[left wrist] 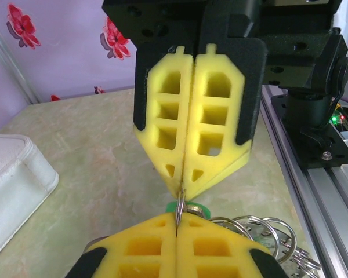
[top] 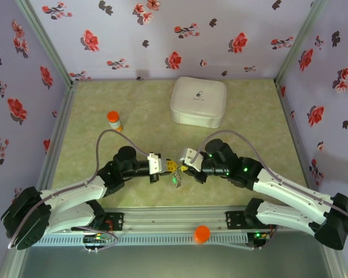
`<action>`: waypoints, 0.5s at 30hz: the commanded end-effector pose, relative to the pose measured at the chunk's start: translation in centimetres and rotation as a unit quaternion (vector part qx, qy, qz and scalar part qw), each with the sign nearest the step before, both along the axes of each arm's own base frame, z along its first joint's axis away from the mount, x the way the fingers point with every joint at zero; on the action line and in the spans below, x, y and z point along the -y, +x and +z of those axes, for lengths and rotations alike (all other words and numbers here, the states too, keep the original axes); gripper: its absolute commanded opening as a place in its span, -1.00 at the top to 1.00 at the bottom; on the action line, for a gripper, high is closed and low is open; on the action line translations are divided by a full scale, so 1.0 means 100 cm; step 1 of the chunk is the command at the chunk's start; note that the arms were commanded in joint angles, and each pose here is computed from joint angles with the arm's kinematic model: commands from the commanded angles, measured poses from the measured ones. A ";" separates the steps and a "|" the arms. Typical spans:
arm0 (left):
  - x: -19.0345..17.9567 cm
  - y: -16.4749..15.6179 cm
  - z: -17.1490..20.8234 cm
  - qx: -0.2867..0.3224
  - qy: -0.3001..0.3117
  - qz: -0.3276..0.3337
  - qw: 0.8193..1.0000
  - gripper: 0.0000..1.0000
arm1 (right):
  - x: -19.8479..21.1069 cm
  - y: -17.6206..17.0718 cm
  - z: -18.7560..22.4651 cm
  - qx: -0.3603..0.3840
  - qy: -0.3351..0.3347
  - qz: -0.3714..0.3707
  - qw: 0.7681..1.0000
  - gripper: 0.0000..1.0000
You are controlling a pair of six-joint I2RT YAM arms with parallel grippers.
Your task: Put the keys on the keyring
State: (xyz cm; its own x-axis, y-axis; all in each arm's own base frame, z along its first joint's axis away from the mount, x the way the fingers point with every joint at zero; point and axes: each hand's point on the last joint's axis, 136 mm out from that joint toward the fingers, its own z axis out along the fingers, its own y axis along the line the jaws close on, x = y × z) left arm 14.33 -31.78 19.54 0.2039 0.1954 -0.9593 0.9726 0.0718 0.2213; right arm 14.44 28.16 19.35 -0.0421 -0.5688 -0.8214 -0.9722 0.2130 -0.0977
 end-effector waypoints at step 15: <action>0.001 -0.006 0.026 0.027 -0.040 -0.015 0.999 1.00 | 0.003 0.020 -0.010 -0.020 -0.022 -0.045 0.999 1.00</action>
State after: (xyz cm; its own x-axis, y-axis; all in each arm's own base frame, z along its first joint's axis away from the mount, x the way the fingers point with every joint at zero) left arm 14.43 -31.72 19.57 0.2047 0.1965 -0.9589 0.9714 0.0792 0.2236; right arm 15.51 27.89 18.03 -0.0921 -0.6026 -0.7927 -0.9646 0.2515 -0.0791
